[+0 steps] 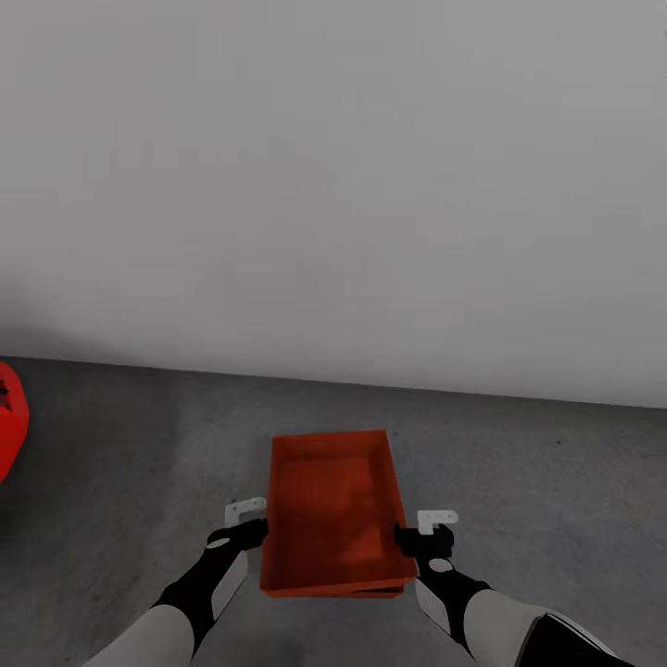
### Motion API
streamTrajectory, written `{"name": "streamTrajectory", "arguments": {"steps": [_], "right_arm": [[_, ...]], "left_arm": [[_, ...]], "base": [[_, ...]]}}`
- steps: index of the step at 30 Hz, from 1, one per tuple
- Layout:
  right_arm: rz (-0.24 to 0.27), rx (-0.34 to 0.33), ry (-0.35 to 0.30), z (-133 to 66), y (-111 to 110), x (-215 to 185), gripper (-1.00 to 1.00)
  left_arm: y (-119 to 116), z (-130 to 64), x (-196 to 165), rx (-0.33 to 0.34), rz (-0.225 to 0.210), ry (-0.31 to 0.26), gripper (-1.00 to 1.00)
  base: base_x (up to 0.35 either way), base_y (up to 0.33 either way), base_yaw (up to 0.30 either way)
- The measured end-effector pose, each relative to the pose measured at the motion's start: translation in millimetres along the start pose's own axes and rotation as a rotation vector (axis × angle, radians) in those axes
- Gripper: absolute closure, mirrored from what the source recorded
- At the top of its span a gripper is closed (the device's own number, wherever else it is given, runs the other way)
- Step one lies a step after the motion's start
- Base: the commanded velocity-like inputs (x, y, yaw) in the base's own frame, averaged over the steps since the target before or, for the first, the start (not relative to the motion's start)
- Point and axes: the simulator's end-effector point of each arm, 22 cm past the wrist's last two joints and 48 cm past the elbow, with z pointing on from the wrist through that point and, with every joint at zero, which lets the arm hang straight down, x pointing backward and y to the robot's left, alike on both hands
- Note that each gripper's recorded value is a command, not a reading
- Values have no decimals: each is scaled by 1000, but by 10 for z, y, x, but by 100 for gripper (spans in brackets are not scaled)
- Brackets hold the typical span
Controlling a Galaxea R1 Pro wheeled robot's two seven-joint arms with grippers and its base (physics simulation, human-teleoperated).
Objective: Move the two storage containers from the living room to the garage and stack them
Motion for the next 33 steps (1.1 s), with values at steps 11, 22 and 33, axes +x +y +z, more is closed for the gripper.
{"name": "streamTrajectory", "arguments": {"steps": [11, 22, 33], "right_arm": [[0, 1, 0, -129, -25, -86, -100], [0, 2, 0, -254, -49, -161, -100], [1, 1, 3, -347, -55, -200, -100]], "left_arm": [[2, -143, -66, 0, -3, 0, -100], [6, -278, -116, 1, -3, 2, -100], [-30, -378, -164, 15, 0, 0, -100]], "base": [[0, 0, 0], [0, 0, 0], [0, 0, 0]]}}
